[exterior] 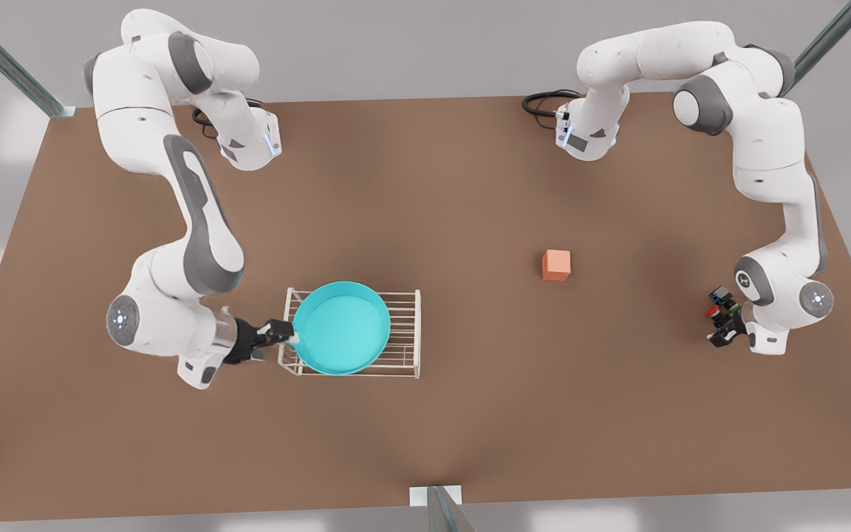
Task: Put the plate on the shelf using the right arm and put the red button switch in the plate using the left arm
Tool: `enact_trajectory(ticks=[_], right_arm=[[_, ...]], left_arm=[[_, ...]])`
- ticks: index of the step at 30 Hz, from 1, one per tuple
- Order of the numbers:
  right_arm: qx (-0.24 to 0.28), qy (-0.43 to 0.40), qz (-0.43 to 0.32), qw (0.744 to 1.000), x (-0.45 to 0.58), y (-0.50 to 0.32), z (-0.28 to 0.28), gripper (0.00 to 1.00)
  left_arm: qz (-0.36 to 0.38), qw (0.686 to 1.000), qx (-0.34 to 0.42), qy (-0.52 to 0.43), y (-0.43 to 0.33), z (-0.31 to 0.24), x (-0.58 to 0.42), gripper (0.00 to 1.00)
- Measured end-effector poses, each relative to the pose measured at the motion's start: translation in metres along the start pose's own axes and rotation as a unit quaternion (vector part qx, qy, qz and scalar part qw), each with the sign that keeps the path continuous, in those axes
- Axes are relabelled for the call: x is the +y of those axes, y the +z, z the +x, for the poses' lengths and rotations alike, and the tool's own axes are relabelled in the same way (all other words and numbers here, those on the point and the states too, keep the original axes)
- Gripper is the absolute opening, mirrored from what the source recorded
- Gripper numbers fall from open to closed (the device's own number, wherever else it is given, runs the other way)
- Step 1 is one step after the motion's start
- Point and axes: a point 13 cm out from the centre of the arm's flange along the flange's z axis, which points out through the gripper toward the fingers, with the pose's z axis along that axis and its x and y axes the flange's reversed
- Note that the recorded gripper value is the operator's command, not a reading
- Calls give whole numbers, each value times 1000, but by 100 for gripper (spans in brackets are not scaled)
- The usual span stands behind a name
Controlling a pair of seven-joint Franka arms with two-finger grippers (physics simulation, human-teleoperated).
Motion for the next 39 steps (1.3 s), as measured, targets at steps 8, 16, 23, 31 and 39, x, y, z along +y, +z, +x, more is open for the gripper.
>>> enact_trajectory(ticks=[8, 16, 23, 31, 39], right_arm=[[49, 22, 254, 966, -122, -184, 87, 100], [117, 63, 237, 962, -103, -204, 177, 100], [108, 64, 220, 967, -97, -203, 162, 100], [93, 67, 225, 967, -100, -217, 157, 100], [94, 65, 226, 967, -96, -216, 157, 100]], left_arm=[[4, 1000, -4, -1, -10, -2, -3, 81], [1, 1000, 11, 25, -9, 5, 0, 80], [5, 999, 15, 49, -7, 6, -1, 60], [14, 998, 19, 62, -2, 8, -4, 48], [26, 997, 1, 70, -29, 7, -30, 39]])
